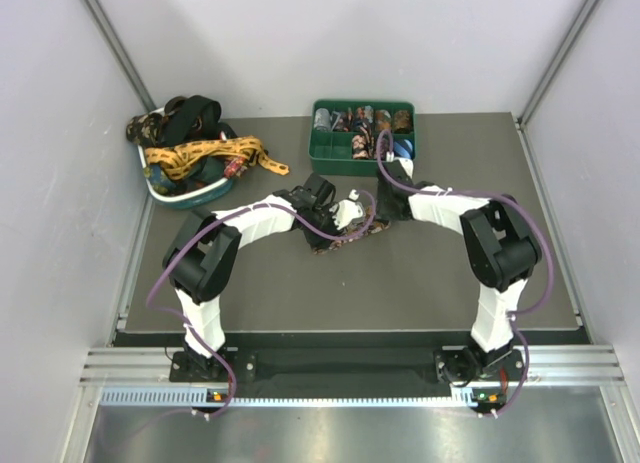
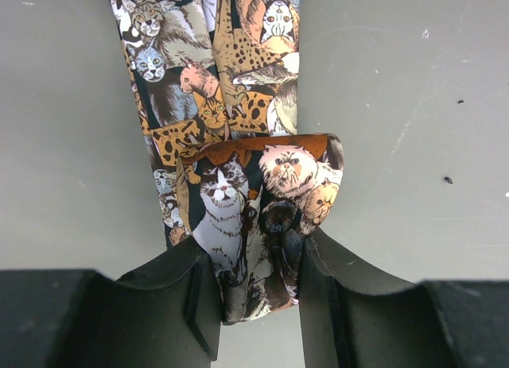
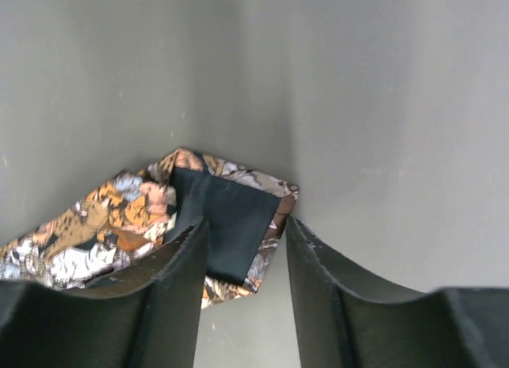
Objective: Roll the ties
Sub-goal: Roll the tie
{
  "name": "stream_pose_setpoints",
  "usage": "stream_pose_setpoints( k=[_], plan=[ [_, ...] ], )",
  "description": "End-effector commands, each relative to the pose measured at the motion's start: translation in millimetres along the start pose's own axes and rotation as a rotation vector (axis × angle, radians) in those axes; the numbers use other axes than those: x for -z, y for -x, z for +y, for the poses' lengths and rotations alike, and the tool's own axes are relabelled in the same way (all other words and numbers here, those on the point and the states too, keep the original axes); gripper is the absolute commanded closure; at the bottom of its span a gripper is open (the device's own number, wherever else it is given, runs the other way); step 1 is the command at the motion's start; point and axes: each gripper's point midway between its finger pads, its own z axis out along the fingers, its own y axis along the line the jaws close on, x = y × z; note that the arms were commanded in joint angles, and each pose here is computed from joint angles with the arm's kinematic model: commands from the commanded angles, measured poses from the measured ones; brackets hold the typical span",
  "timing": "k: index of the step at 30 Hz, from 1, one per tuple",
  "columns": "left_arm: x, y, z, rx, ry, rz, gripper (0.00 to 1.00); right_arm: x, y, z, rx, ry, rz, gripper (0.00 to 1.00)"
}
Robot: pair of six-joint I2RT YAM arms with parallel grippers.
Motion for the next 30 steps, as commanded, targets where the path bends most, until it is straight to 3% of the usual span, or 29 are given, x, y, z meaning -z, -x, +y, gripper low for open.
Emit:
stream_pose_setpoints(
  k=[1,3,6,9,30],
  plan=[
    [-1,-15,8,0.005,0.035,0.068,0.69,-12,-25,-11,0.014,-0.067,0.086,0.59],
    [-1,-16,9,0.008,0.040,0.075,0.69,-15,-29,-12,0.021,-0.065,0.097,0.65],
    [0,-18,9,0.009,0.041,0.082,0.70,-18,-31,-13,0.051,-0.076,0.116,0.88],
    [0,-16,8,0.013,0.041,0.079,0.71,-15,-27,-19,0.054,-0.092,0.107,1.00],
    [-27,39,-10,0.110,0.034,0.071,0.72,5,20,-122,-0.091,-0.170,0.008,1.00]
  ],
)
